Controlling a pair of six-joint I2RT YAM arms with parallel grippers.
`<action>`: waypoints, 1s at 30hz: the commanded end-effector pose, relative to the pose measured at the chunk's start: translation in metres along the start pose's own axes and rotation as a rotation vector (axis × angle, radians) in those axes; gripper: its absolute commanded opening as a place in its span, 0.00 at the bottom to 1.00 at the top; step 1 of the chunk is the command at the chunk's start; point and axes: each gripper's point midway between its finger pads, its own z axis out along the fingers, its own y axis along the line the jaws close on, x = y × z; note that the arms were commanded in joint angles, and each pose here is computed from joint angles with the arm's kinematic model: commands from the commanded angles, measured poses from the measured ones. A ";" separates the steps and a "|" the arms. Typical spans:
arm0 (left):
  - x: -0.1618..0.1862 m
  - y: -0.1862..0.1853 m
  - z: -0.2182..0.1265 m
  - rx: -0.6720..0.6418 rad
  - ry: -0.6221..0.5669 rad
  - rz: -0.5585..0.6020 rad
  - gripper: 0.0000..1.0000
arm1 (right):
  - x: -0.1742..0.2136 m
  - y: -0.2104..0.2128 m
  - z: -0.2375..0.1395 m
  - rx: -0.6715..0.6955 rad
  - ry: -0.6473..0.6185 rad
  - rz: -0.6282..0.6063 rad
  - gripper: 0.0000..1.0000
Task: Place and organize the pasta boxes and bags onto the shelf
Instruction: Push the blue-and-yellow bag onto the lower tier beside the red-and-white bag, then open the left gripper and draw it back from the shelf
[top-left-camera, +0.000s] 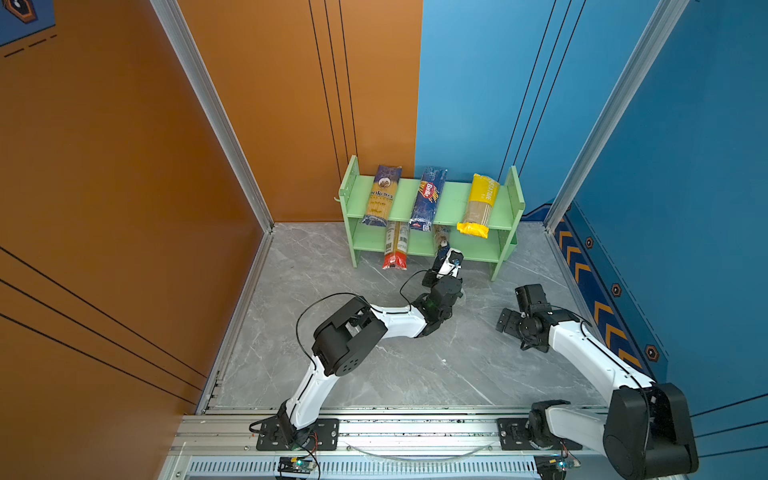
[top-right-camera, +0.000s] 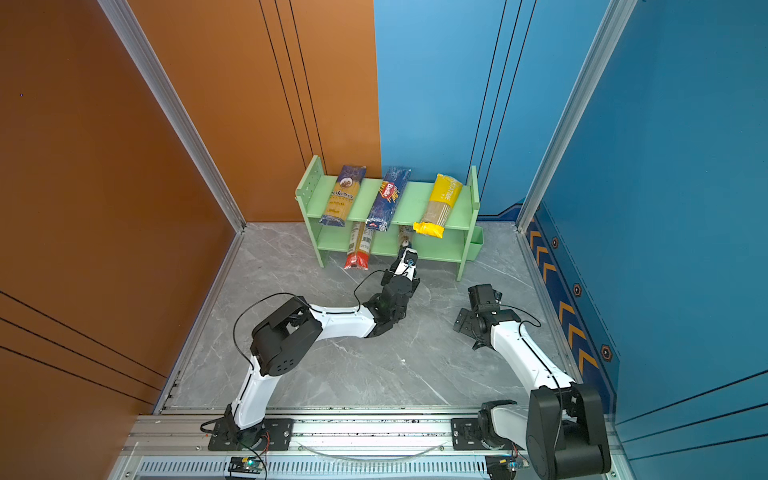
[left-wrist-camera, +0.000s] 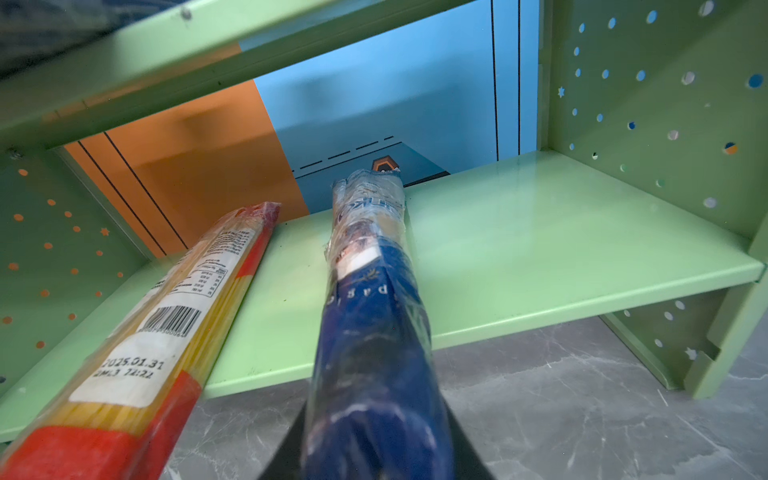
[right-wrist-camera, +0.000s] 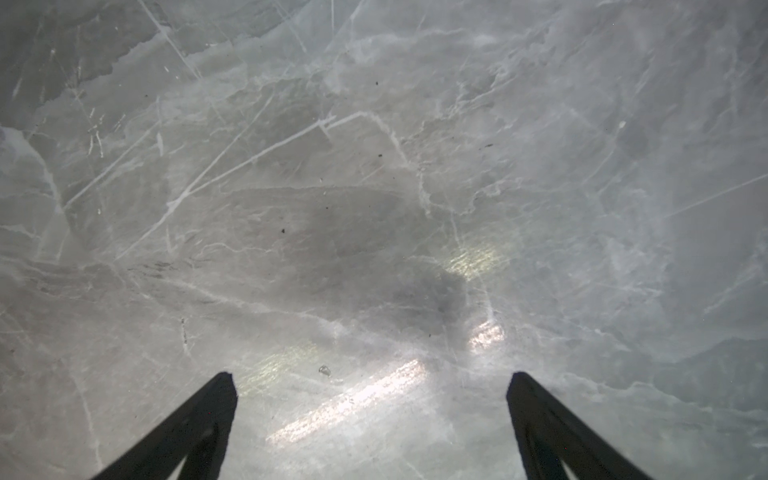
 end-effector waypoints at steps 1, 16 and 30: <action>-0.047 0.003 0.000 -0.013 -0.111 -0.105 0.41 | 0.003 -0.003 -0.001 -0.009 0.000 -0.006 1.00; -0.048 -0.001 -0.005 0.003 -0.113 -0.092 0.77 | 0.004 -0.005 -0.002 -0.019 -0.005 0.011 1.00; -0.046 0.007 -0.021 0.011 -0.100 -0.081 0.84 | 0.003 -0.003 -0.006 -0.035 -0.012 0.014 1.00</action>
